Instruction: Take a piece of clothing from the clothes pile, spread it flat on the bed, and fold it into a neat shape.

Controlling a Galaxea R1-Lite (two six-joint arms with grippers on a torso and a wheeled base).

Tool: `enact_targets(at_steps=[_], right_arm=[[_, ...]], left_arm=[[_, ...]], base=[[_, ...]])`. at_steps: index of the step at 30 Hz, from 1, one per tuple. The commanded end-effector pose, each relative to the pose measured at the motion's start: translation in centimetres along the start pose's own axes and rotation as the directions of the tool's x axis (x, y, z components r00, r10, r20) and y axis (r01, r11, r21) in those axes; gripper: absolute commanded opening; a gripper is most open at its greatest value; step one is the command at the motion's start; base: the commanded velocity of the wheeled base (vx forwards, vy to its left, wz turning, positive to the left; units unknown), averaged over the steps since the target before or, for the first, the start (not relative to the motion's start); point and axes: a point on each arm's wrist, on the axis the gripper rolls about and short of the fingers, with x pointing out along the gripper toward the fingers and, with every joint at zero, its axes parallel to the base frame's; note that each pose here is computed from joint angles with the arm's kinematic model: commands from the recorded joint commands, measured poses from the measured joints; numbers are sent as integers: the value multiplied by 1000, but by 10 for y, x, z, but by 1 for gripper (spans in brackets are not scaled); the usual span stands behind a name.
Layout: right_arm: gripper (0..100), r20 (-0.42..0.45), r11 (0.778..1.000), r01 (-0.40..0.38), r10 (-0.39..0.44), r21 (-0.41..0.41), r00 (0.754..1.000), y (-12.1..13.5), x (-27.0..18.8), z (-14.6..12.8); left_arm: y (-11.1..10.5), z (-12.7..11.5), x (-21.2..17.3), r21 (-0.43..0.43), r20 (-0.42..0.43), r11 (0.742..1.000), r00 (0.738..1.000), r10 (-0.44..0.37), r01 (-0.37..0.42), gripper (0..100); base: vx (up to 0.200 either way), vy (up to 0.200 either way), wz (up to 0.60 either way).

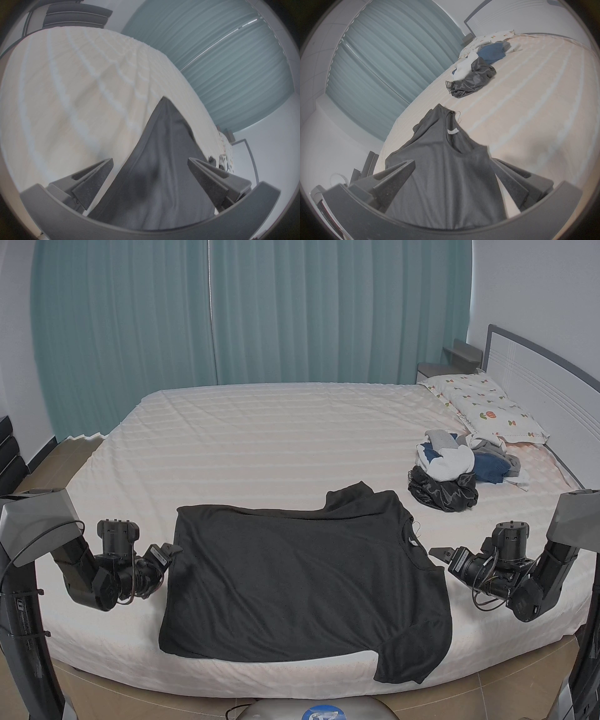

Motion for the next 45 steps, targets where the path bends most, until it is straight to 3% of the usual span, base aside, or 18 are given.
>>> enact_targets(at_steps=[1, 4, 13, 26, 32, 41, 45], right_arm=[[100, -39, 997, -16, 19, 72, 999, 8, -33, -17], [100, -60, 996, -7, 12, 91, 998, 4, -37, -27], [100, -62, 995, 2, 4, 101, 998, -10, -45, -38], [100, -69, 995, 11, -4, 102, 998, -12, -48, -41], [100, -73, 995, 14, -6, 103, 997, -13, -47, -42], [100, -77, 995, 14, -7, 101, 997, -13, -46, -43], [100, -76, 995, 15, -8, 102, 997, -14, -45, -43]], left_arm=[[19, -34, -37, 79, -75, 997, 997, 32, -26, 100], [29, -43, -45, 160, -106, 986, 992, 73, -55, 100], [31, -57, -56, 218, -152, 974, 984, 96, -61, 100], [27, -57, -55, 212, -147, 976, 986, 84, -52, 100], [20, -52, -58, 131, -128, 991, 990, 51, -34, 100], [18, -52, -56, 127, -128, 992, 991, 44, -28, 100], [19, -53, -55, 128, -131, 991, 990, 49, -32, 100]], base=[[0, 0, 0], [0, 0, 0], [0, 0, 0], [-92, 0, 0], [0, 0, 0], [0, -200, 0], [0, 0, 0]])
